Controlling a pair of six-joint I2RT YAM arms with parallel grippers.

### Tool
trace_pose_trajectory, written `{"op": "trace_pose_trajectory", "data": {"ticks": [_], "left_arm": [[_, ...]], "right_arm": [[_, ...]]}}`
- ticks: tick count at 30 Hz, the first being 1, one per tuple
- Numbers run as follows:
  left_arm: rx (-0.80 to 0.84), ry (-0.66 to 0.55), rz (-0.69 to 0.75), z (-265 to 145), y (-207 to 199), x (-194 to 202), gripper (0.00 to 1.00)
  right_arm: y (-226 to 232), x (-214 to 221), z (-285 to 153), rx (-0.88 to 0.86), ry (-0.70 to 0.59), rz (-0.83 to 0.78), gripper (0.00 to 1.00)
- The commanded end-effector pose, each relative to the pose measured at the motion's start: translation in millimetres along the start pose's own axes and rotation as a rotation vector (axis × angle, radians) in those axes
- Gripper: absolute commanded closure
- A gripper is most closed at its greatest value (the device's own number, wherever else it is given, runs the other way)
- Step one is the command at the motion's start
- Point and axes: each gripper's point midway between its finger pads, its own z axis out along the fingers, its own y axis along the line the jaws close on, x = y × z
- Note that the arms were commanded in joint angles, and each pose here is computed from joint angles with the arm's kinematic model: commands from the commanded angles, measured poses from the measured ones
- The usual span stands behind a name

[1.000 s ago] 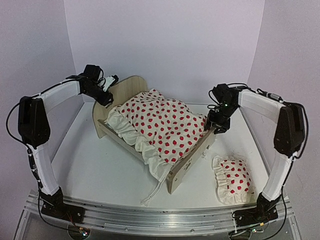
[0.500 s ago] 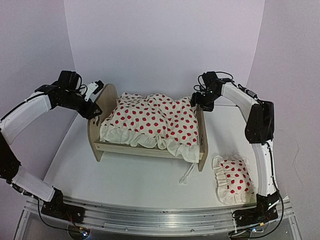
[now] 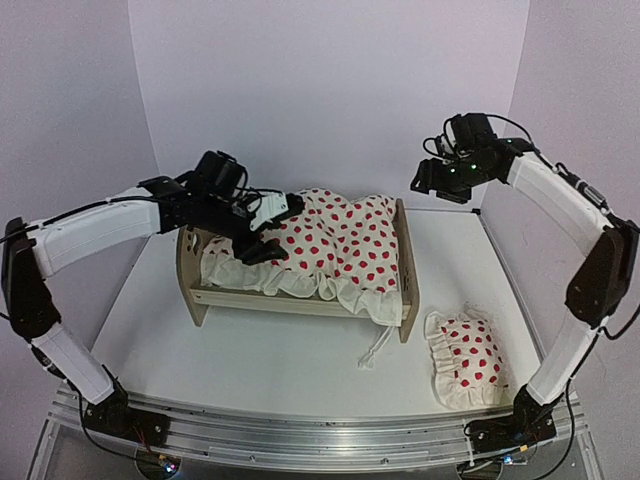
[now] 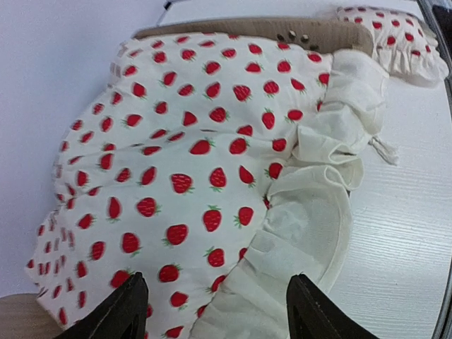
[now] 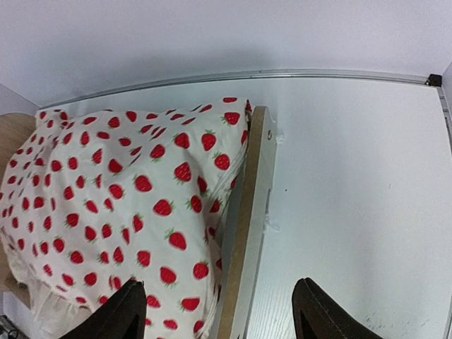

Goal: Set up the pet bed

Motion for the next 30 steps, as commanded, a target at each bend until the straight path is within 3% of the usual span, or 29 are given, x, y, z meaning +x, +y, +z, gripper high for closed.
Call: {"op": "trace_pose_trajectory", "data": {"ticks": [1,6,9,10,13,16,17,24,30], "left_arm": [[0.13,-0.097,0.112,30,-32,-37,0.27],[0.224,-0.08,0.066,73,-51,-27,0.23],[0.218,-0.056,0.06,90,-48,-21,0.28],[0.214,-0.059,0.061,93,-46,-23,0.33],[0.202,-0.078,0.058,92,-40,-32,0.65],[0.178,-0.089,0.064,90,-32,-41,0.94],[0.158,-0.086,0.068,89,-28,-42,0.99],[-0.097,-0.12,-0.018,54,54,-65,1.0],[-0.24,-0.107,-0.111,29,107,-42,1.0]], "right_arm": [[30,55,-9,-0.102,0.118,0.02,0.32],[57,101,-16,-0.166,0.21,0.006,0.32],[61,121,-17,-0.174,0.255,0.02,0.33],[63,127,-18,-0.188,0.272,0.021,0.33],[75,147,-26,-0.252,0.328,0.006,0.35],[77,161,-41,-0.297,0.353,-0.013,0.44],[74,165,-45,-0.298,0.355,-0.018,0.47],[64,179,-57,-0.283,0.381,-0.058,0.58],[65,180,-51,-0.289,0.39,-0.097,0.66]]}}
